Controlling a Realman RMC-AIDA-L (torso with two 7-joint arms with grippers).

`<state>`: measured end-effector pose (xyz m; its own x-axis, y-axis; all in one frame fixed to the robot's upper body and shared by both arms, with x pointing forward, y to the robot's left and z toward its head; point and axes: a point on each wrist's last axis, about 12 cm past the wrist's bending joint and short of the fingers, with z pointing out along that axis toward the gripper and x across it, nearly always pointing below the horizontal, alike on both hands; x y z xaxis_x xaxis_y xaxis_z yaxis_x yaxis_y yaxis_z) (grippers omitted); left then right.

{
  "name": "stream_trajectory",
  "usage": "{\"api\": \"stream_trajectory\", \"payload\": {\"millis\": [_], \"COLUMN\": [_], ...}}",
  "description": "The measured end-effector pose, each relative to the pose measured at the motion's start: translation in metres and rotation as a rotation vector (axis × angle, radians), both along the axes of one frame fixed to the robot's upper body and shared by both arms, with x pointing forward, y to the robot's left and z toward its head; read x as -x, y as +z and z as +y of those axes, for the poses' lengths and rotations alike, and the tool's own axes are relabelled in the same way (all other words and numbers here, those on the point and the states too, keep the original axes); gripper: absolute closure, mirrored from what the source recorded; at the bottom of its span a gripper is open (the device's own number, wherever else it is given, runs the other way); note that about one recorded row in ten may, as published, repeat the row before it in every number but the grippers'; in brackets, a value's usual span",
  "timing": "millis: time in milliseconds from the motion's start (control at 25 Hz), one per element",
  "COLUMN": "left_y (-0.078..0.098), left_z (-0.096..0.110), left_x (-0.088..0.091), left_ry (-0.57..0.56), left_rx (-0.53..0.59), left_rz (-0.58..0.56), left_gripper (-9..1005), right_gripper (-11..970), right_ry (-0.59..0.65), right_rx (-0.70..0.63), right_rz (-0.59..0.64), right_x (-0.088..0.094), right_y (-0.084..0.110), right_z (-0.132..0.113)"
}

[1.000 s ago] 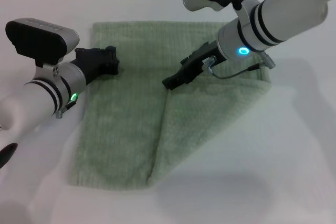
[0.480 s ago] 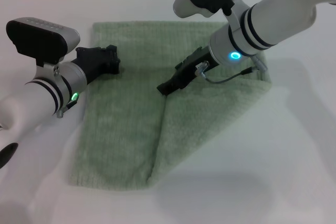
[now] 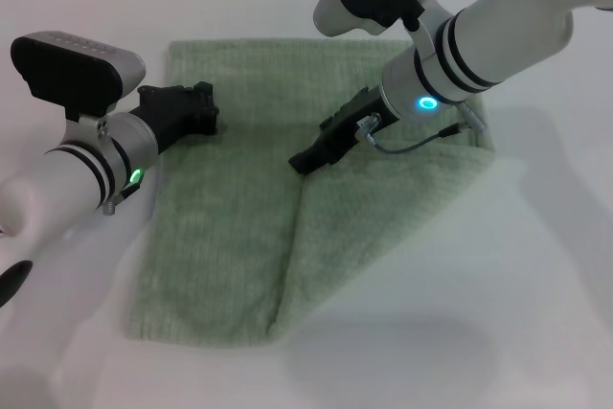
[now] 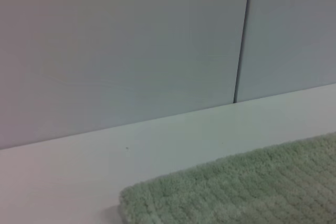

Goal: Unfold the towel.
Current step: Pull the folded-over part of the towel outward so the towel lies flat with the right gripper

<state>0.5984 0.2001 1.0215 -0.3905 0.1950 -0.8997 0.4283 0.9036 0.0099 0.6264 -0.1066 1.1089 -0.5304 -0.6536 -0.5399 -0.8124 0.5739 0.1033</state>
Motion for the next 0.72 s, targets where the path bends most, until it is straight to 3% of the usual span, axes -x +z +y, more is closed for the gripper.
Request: {"api": "stream_trajectory", "payload": {"millis": [80, 720], "left_y": [0.0, 0.0004], "left_z": [0.0001, 0.0006], "left_x": [0.0, -0.0005], "left_ry": [0.0, 0.004], "left_rx": [0.0, 0.002], "left_rz": [0.0, -0.001], "left_gripper": [998, 998], "right_gripper": [171, 695], "right_ry": [-0.002, -0.003], "right_rx": [0.0, 0.007], "right_rz": [0.002, 0.007], "right_x": [0.0001, -0.0005], "right_y": [-0.0002, 0.0008], "right_z": [0.0, -0.0012]}}
